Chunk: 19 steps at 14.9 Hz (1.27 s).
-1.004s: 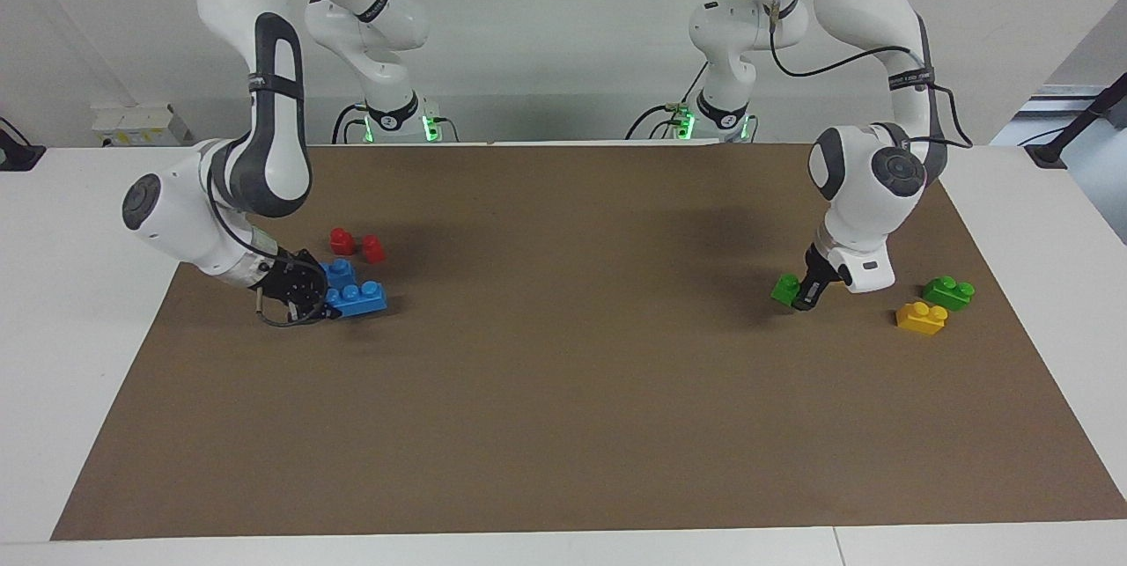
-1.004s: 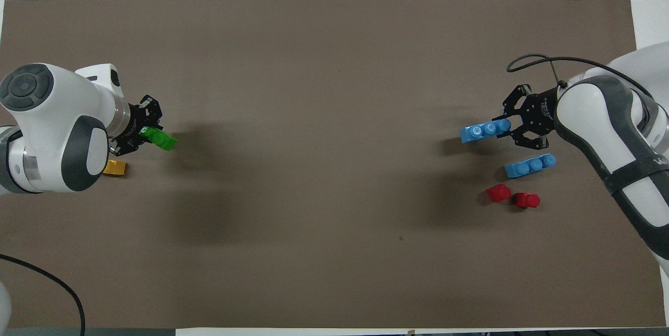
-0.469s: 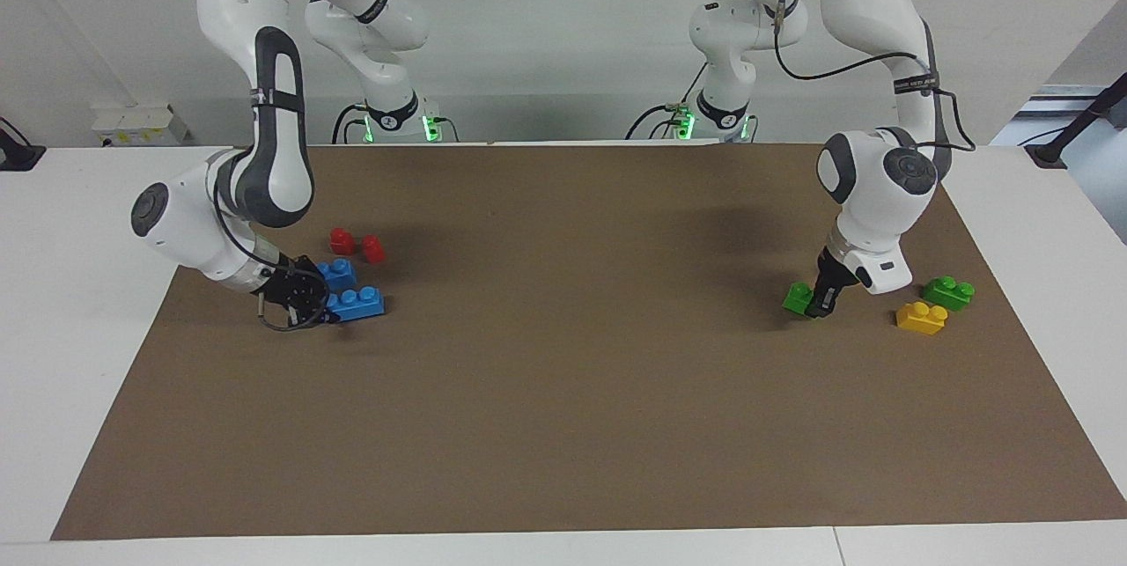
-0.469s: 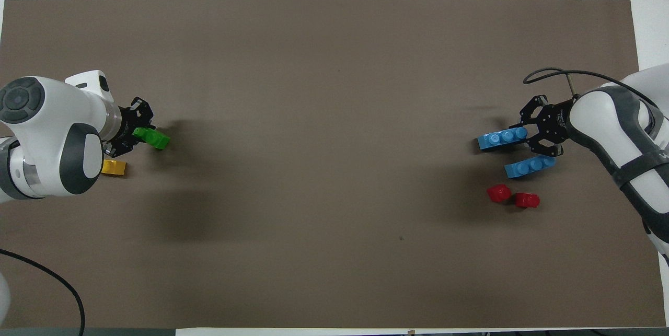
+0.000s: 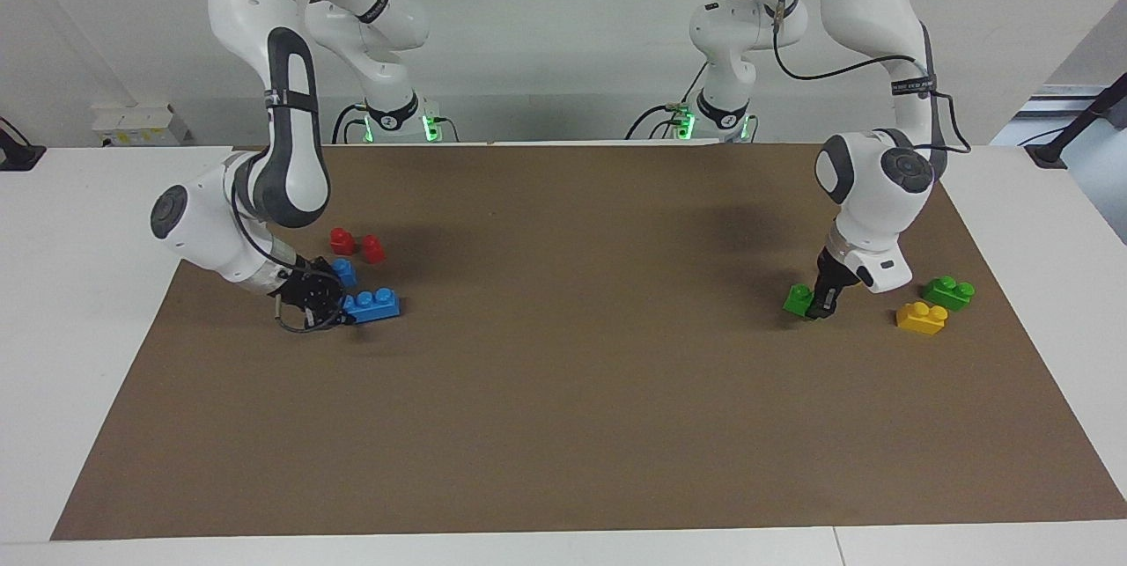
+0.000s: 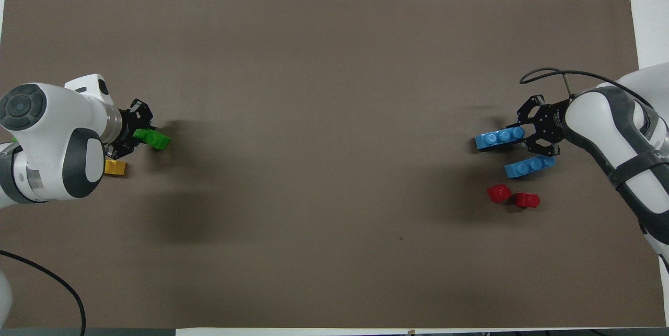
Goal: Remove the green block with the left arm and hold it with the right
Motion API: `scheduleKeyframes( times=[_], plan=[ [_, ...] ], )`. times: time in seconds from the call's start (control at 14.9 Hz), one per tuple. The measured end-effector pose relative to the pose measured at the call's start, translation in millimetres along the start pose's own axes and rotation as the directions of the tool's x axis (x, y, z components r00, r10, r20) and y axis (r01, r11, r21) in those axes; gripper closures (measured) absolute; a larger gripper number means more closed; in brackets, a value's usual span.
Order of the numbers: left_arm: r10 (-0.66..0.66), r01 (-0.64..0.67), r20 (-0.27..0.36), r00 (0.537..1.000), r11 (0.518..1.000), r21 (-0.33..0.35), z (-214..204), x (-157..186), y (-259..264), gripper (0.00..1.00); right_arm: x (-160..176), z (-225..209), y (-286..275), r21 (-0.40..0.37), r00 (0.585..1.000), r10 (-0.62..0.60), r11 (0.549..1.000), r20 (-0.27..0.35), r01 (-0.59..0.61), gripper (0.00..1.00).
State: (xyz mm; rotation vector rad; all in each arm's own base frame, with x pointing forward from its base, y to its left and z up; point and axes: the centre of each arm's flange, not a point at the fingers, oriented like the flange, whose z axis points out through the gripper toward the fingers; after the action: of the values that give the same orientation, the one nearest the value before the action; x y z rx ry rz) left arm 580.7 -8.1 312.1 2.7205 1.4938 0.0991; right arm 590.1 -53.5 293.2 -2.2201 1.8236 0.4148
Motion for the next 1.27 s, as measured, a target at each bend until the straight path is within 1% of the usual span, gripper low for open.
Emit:
scheduleKeyframes(
  times=[0.13,0.2,0.27,0.33,0.4,0.54,0.6,0.67,0.94,1.07,1.2,1.27],
  plan=[
    [-0.001,0.001,0.001,1.000,1.000,0.002,1,0,-1,0.38,1,0,0,0.002,1.000,0.001,1.000,-0.001,-0.001,0.65],
    [-0.001,0.001,0.001,1.000,1.000,0.002,1,0,-1,0.28,1,0,0,0.003,1.000,0.002,1.000,-0.002,-0.002,0.61],
    [0.003,-0.003,0.001,1.000,1.000,0.001,1,0,-1,0.17,1,0,0,0.003,1.000,0.002,1.000,-0.002,-0.002,0.61],
    [0.010,-0.010,-0.001,1.000,1.000,-0.001,0,1,0,0.04,1,0,0,0.003,1.000,0.002,1.000,-0.002,-0.002,0.54],
    [0.019,-0.019,-0.003,1.000,1.000,-0.004,-3,2,1,0.00,1,0,0,0.004,1.000,0.002,1.000,-0.002,-0.002,0.45],
    [0.054,-0.054,0.001,0.999,0.999,0.003,-14,3,5,0.00,1,-3,-1,0.008,1.000,0.001,1.000,-0.004,-0.001,0.25],
    [0.080,-0.080,0.006,0.997,0.997,0.011,-22,4,8,0.00,2,-6,-3,0.014,1.000,0.001,1.000,-0.006,-0.001,0.13],
    [0.111,-0.112,0.012,0.994,0.994,0.019,-32,6,12,0.00,2,-9,-4,0.021,1.000,0.000,1.000,-0.009,0.000,0.10],
    [0.266,-0.266,0.027,0.964,0.963,0.031,-74,12,23,0.00,-3,-27,-14,0.031,1.000,-0.016,0.999,-0.002,0.016,0.10],
    [0.339,-0.340,0.038,0.940,0.940,0.038,-91,13,24,0.00,-8,-38,-17,0.033,1.000,-0.027,0.999,0.003,0.027,0.10],
    [0.417,-0.419,0.047,0.908,0.907,0.042,-111,13,21,0.00,-15,-58,-18,0.035,0.998,-0.061,0.997,-0.017,0.062,0.10],
    [0.455,-0.457,0.051,0.889,0.888,0.043,-121,12,19,0.00,-21,-71,-18,0.025,0.993,-0.108,0.994,-0.043,0.109,0.02]
  ],
)
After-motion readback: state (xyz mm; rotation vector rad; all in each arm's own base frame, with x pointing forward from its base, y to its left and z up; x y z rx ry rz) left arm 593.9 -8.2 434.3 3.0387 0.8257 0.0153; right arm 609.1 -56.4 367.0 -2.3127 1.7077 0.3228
